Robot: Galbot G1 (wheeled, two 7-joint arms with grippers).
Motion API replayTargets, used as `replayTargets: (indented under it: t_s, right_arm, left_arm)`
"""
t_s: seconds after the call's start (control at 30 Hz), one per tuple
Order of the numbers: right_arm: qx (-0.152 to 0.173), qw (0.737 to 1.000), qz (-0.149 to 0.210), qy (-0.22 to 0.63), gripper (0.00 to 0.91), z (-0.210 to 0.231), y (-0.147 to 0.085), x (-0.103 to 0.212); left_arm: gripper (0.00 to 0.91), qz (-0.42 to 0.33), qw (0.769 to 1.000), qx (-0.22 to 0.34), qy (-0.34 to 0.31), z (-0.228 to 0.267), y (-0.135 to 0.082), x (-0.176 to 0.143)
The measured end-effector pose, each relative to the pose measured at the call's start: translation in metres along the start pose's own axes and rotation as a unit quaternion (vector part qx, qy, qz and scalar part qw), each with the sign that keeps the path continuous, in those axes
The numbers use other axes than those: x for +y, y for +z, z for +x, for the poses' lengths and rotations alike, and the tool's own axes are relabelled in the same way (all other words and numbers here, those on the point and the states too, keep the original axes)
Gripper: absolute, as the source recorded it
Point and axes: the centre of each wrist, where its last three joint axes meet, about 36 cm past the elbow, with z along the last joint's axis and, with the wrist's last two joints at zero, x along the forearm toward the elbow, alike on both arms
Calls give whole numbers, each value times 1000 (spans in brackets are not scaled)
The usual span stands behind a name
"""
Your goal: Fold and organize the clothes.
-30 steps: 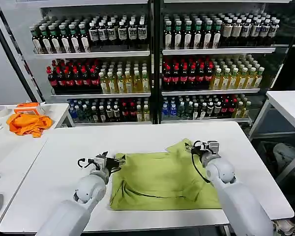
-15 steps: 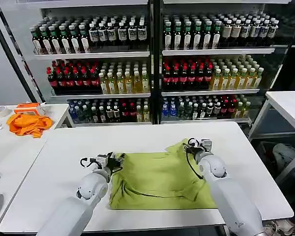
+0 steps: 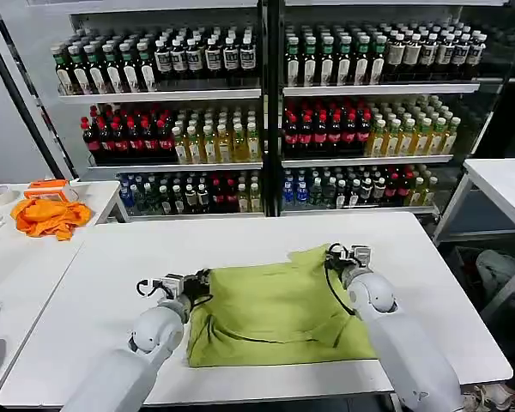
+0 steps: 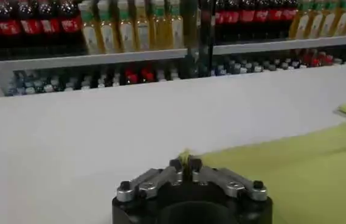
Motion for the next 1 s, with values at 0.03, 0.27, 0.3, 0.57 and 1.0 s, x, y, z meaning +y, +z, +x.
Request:
replayTargets:
  t_s: [0.03,0.27,0.3,0.57,1.0]
  right_arm:
    - [-4,1000,0,-1,0,2,-1,0]
    - [-33,999,-2,-4,0,25,-10,-6]
    - [-37,999,-2,-4,0,29,-11,-7]
    - [-59,998,6,-3,0,69,-8,-16]
    - [-67,998,-1,3,0,155,31,-28]
  left_arm:
    - [10,2,1000,-3,1,2,-1,0]
    - [20,16,999,-27,12,20,-7,5]
    - [10,17,999,-30,13,23,-7,5]
    - [10,20,998,-49,30,53,-9,5]
    - [10,11,998,-47,43,101,6,6]
